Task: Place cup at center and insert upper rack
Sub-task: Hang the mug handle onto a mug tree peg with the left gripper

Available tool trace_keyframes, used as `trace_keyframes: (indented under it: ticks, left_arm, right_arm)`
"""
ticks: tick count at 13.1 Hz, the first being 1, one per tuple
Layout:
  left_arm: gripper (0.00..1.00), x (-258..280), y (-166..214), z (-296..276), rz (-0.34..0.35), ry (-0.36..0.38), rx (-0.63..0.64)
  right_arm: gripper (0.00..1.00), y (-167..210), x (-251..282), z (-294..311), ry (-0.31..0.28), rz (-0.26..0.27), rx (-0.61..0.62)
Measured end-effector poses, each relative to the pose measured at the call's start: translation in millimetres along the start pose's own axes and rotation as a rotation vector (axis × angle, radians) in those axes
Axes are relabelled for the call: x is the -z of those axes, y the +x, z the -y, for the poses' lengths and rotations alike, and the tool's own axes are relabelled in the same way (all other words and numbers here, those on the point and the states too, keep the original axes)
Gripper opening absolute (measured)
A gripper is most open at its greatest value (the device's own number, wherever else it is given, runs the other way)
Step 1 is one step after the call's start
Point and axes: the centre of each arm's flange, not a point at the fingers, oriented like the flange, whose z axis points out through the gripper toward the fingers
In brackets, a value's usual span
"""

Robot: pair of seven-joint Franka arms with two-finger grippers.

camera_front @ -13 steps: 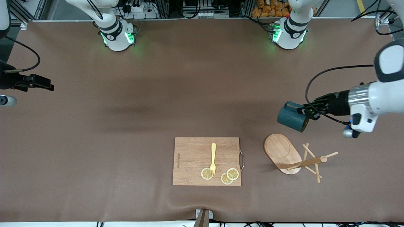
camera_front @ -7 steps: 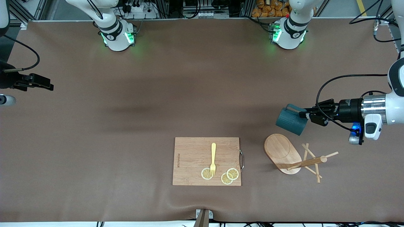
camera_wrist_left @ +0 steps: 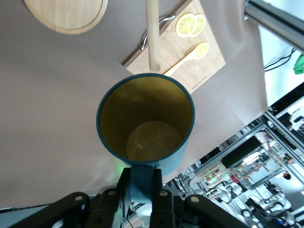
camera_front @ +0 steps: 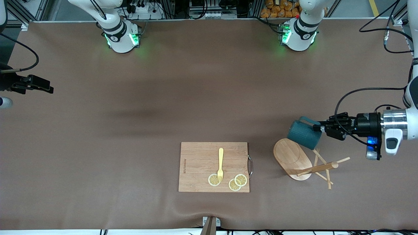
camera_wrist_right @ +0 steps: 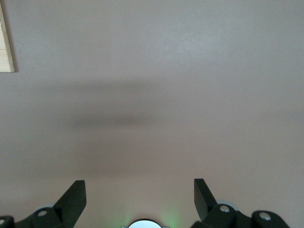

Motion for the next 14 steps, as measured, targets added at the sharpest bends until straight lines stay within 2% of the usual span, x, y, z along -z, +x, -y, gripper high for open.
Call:
trace_keyframes:
  ticks: [3, 6, 10, 14]
  left_arm:
    - [0.21, -1, 24, 8, 0.038, -0.050, 0.004]
    - [0.21, -2, 32, 7, 0.051, -0.094, 0.014]
    - [0.21, 10, 52, 23, 0.095, -0.203, 0.005]
    - [0.21, 9, 78, 43, 0.133, -0.269, -0.018]
  right_arm:
    - [1.00, 0, 1, 0, 0.000, -0.002, 0.000]
    - [1.00, 0, 3, -1, 0.000, -0.007, -0.003]
    - [1.00, -1, 8, -1, -0.001, -0.018, -0.004]
    - [1.00, -1, 9, -2, -0.001, -0.020, -0.004]
